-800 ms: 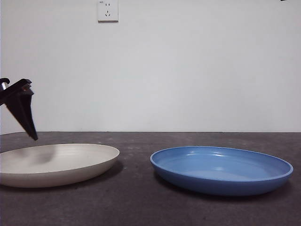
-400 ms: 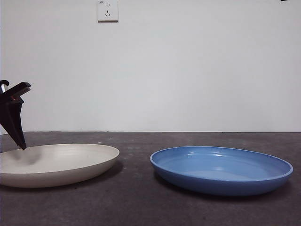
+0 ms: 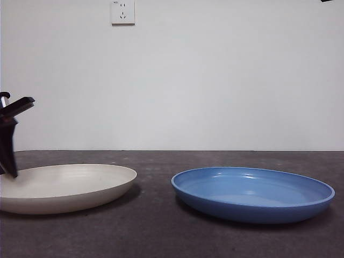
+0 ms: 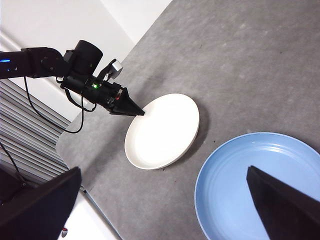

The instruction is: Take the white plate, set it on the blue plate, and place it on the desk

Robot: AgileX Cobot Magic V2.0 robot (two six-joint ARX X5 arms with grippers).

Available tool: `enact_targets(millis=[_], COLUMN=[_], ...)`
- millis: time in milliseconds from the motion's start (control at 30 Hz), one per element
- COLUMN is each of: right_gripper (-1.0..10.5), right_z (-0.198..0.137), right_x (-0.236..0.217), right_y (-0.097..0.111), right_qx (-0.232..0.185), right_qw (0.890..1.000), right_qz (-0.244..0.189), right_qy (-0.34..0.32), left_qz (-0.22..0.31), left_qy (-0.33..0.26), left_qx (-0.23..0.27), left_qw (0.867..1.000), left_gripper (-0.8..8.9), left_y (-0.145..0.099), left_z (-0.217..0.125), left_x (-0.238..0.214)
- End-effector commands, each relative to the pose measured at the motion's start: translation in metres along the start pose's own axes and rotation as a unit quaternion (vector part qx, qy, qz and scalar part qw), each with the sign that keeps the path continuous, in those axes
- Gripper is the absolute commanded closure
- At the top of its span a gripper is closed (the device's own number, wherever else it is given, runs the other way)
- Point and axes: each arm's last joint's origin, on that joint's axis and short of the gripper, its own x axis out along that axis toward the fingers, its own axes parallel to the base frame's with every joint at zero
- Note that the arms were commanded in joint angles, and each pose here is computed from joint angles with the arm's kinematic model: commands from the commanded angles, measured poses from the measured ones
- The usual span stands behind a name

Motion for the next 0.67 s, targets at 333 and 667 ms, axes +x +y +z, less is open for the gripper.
enact_targets(millis=[333, 667], right_gripper=[2.9, 2.9], right_z=[0.005, 0.0], right_x=[-0.002, -0.023], right_y=[0.003, 0.018], right_qx=[-0.001, -0.014], right_qw=[1.0, 0.994], right_qz=[0.001, -0.107], right_qy=[-0.006, 0.005], left_qz=[0.003, -0.008], left_qy=[-0.007, 0.009], left_qx=[0.01, 0.052], left_qw=[1.0, 0.999], left_gripper=[8.05, 8.04], left_y=[-0.005, -0.057], left_z=[0.013, 0.03], left_x=[-0.005, -0.033])
